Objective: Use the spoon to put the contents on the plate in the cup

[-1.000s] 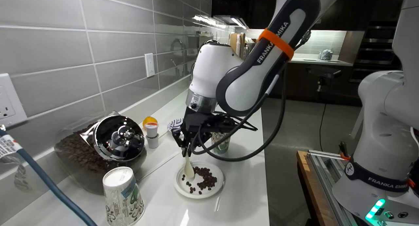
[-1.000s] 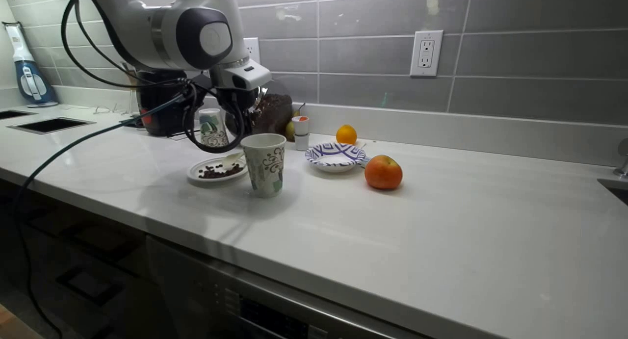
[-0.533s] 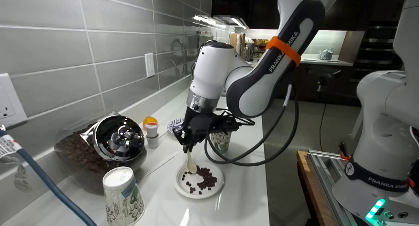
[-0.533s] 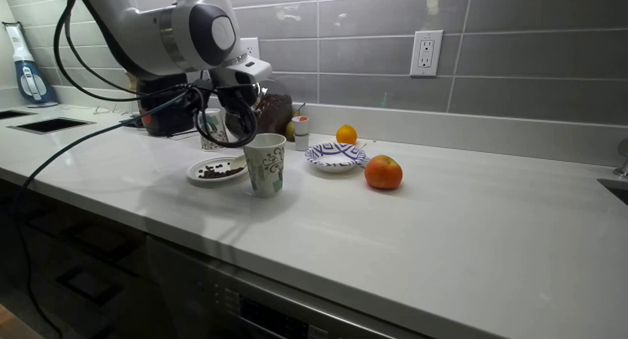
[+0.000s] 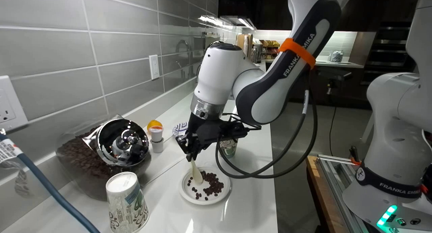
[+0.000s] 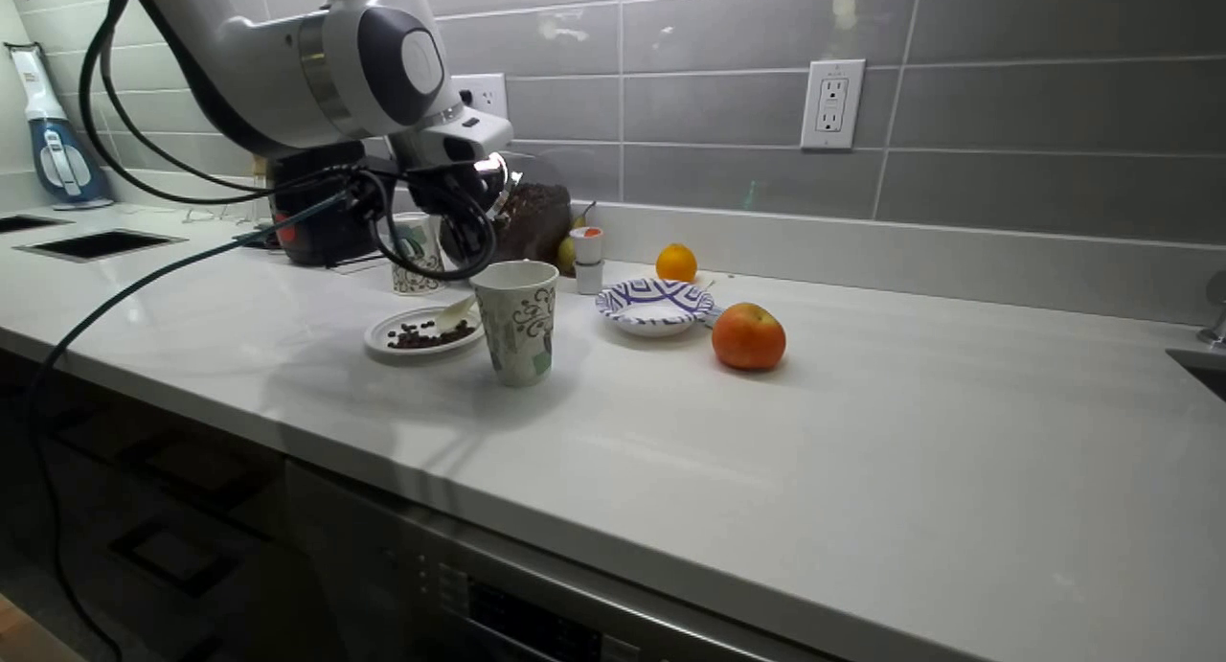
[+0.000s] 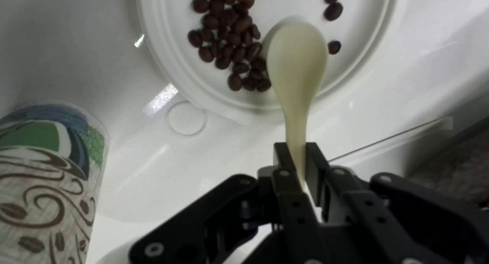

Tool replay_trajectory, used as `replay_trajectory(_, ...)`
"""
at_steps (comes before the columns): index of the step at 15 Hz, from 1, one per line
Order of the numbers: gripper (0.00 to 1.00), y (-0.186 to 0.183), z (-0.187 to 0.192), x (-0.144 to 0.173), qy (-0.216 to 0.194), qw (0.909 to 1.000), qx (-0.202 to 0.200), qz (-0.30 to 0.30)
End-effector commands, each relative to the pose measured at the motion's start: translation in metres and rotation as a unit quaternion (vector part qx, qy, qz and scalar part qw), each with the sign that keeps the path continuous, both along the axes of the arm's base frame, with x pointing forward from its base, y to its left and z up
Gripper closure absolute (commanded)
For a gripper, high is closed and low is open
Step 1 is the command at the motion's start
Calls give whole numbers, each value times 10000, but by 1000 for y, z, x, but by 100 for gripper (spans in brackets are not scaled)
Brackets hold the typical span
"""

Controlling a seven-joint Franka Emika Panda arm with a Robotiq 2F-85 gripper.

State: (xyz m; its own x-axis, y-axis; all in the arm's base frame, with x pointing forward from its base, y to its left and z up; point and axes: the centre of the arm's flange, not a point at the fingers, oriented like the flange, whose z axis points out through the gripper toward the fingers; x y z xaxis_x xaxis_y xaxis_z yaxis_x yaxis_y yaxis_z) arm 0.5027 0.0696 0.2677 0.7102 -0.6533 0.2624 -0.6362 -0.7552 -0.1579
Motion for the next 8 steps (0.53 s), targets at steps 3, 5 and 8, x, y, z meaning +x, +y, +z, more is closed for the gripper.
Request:
replay_trajectory(3,97,13,3,-17,33,9995,-97,306)
replay_trajectory(5,97,12,1,-21,69,9993,-94,368)
replay_trajectory(8,87,12,-8,-12,117,9995,-56,305)
